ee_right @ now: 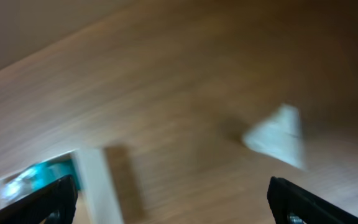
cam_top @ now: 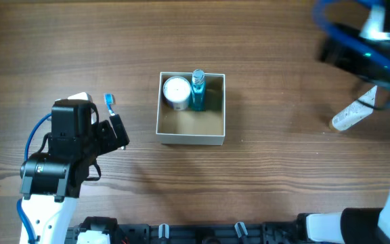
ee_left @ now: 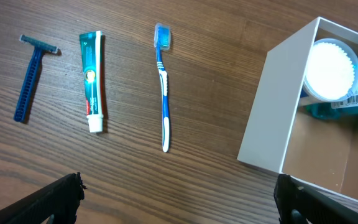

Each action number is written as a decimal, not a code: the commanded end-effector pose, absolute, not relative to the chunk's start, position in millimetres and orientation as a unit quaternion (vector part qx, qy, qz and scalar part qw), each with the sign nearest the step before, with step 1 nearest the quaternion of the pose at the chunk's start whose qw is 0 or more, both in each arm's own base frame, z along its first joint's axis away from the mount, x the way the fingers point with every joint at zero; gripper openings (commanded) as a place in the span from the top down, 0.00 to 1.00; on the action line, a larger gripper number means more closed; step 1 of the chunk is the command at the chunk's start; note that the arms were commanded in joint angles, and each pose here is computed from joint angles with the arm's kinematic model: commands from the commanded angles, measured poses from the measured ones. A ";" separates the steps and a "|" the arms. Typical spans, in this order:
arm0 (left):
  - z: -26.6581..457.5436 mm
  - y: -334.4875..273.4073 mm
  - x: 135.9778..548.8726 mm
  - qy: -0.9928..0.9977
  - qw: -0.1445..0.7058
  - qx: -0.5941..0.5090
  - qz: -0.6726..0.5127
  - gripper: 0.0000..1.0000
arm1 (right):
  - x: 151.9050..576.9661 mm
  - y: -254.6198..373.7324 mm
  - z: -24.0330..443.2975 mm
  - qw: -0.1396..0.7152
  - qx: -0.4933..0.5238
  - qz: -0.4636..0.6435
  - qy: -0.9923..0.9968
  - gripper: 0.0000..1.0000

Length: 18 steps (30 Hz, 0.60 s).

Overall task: Pack container
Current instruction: 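Grasp the white-green tube with the right gripper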

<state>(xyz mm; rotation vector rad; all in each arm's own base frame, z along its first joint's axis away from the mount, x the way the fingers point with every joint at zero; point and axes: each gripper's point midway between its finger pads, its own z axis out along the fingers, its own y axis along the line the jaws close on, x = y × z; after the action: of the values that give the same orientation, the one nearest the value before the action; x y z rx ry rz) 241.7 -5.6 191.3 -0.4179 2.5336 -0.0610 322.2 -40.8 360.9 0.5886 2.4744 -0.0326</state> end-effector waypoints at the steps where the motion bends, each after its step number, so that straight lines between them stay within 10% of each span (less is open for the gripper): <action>1: 197.2 -4.1 244.4 0.943 0.290 -0.164 -0.020 0.00 | 313.0 -95.3 325.0 0.225 0.262 -0.051 0.937 0.00; 14: 197.2 -4.1 244.4 0.943 0.290 -0.164 -0.020 0.00 | 315.9 -148.8 167.6 0.099 0.278 -0.039 0.955 0.02; 18: 197.2 -4.1 244.4 0.943 0.290 -0.164 -0.020 0.00 | 319.8 -150.5 140.0 0.094 0.270 -0.040 0.957 0.27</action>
<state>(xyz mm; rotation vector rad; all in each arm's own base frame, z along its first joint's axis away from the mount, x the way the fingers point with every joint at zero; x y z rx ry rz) 241.6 -5.6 191.2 -0.4179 2.5344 -0.0608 320.6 -152.7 154.6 0.8214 2.8069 -0.1392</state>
